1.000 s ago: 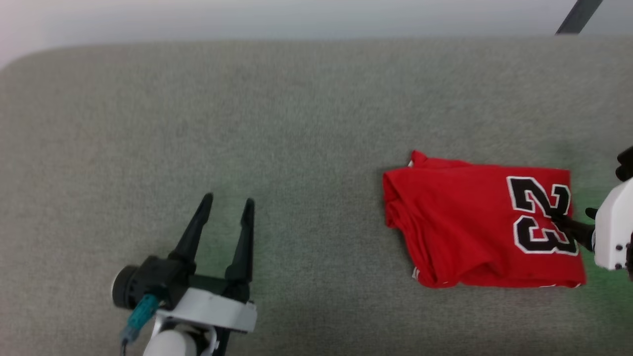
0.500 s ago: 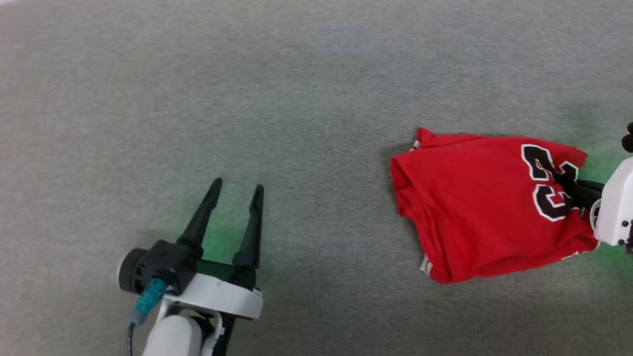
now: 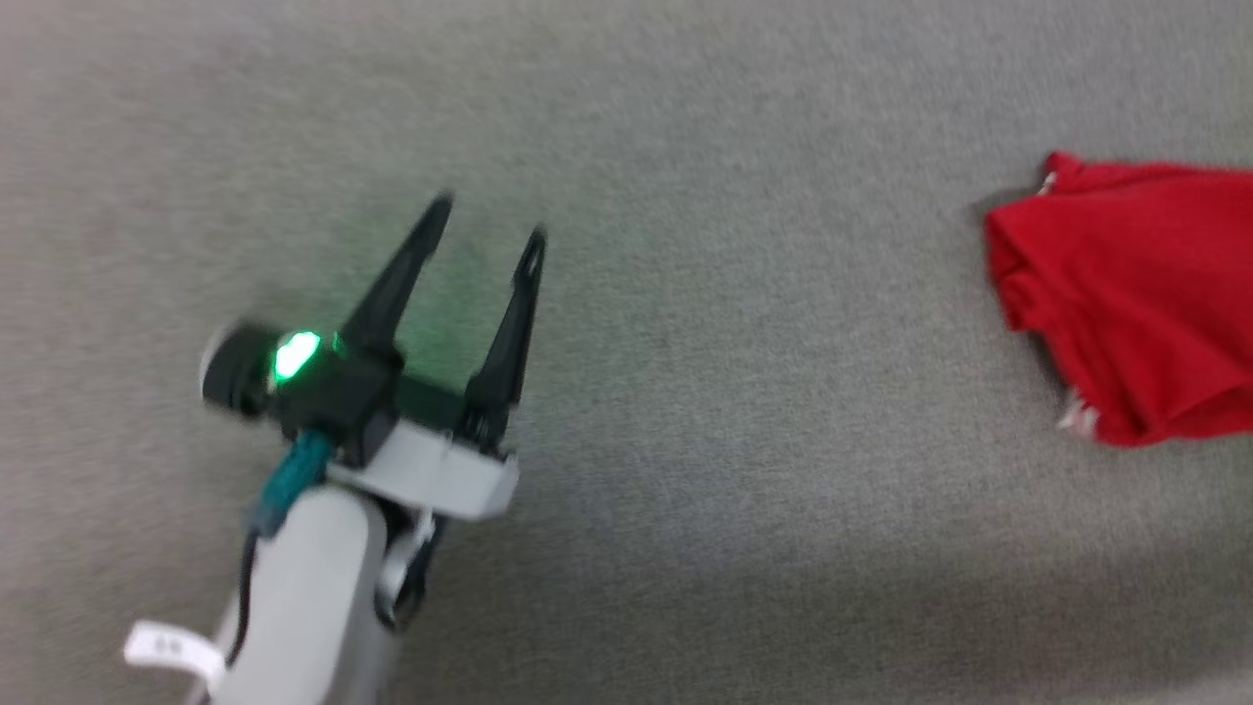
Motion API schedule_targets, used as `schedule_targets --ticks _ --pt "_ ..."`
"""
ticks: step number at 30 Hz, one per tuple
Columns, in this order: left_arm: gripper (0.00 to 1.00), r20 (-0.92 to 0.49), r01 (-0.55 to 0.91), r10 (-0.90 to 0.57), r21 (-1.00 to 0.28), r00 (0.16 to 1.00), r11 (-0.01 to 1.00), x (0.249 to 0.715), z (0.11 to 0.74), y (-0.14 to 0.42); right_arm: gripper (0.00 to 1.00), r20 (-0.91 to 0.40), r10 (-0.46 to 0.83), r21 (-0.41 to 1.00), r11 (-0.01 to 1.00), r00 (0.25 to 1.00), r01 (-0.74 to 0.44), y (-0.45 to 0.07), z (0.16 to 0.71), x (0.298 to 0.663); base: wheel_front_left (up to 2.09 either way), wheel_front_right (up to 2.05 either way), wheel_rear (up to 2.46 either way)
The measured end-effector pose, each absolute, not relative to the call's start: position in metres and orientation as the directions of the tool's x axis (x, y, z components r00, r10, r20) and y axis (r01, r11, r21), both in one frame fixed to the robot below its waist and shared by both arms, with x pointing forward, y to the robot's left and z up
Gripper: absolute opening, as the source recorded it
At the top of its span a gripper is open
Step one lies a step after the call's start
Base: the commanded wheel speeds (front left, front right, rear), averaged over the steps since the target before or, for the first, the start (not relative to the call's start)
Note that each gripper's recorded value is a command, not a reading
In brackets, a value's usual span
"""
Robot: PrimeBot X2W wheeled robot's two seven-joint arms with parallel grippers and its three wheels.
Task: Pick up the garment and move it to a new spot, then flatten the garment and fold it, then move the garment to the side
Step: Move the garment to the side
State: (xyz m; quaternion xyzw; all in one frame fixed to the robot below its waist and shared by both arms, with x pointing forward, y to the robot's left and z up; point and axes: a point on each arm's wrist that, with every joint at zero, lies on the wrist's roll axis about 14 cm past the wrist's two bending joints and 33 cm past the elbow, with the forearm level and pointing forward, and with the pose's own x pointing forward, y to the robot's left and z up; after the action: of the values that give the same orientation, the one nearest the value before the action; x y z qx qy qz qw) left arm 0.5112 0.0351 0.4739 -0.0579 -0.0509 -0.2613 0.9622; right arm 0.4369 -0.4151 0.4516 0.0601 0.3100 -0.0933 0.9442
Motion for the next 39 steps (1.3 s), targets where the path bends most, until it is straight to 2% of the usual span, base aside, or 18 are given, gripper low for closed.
schedule_targets --ticks 3,12,16,21,28,29,30,31,32,39 --pt "1.0 0.168 0.565 -0.552 -0.046 0.817 0.824 0.531 0.479 0.015 0.0 -0.549 -0.214 0.03 0.961 0.808 0.275 -0.439 0.458 0.441 0.0 0.0 0.0" --pt "1.0 0.249 0.645 -0.622 -0.019 0.743 0.764 0.577 0.474 -0.024 0.0 -0.468 -0.427 -0.197 0.904 0.774 0.38 -0.504 0.462 0.462 0.0 0.0 0.0" --pt "1.0 0.241 0.653 -0.629 -0.028 0.739 0.756 0.586 0.457 -0.028 0.0 -0.414 -0.473 -0.254 0.881 0.778 0.4 -0.517 0.463 0.483 0.0 0.0 0.0" --pt "1.0 0.247 0.653 -0.626 -0.037 0.74 0.757 0.593 0.444 -0.028 0.0 -0.416 -0.525 -0.334 0.848 0.743 0.412 -0.531 0.445 0.489 0.0 0.0 0.0" --pt "1.0 0.245 0.647 -0.62 -0.039 0.745 0.761 0.594 0.437 -0.024 0.02 -0.415 -0.523 -0.341 0.848 0.744 0.406 -0.523 0.418 0.498 0.0 0.0 0.0" --pt "1.0 0.245 0.647 -0.62 -0.038 0.745 0.762 0.594 0.438 -0.024 0.26 -0.411 -0.525 -0.343 0.846 0.745 0.407 -0.523 0.418 0.498 0.0 0.0 0.0" --pt "1.0 0.244 0.646 -0.62 -0.037 0.746 0.762 0.594 0.439 -0.024 0.44 -0.411 -0.527 -0.346 0.845 0.744 0.407 -0.523 0.418 0.497 0.0 0.0 0.0" --pt "1.0 0.244 0.645 -0.619 -0.036 0.746 0.763 0.594 0.439 -0.024 0.78 -0.41 -0.529 -0.351 0.843 0.743 0.407 -0.524 0.419 0.495 0.0 0.0 0.0" --pt "1.0 0.243 0.644 -0.618 -0.035 0.747 0.765 0.594 0.441 -0.023 1.0 -0.408 -0.531 -0.359 0.841 0.743 0.405 -0.525 0.42 0.493 0.0 0.0 0.0" --pt "1.0 0.203 0.615 -0.594 -0.054 0.778 0.787 0.582 0.445 -0.012 1.0 -0.376 -0.5 -0.383 0.851 0.78 0.36 -0.517 0.439 0.492 0.0 0.0 0.0"
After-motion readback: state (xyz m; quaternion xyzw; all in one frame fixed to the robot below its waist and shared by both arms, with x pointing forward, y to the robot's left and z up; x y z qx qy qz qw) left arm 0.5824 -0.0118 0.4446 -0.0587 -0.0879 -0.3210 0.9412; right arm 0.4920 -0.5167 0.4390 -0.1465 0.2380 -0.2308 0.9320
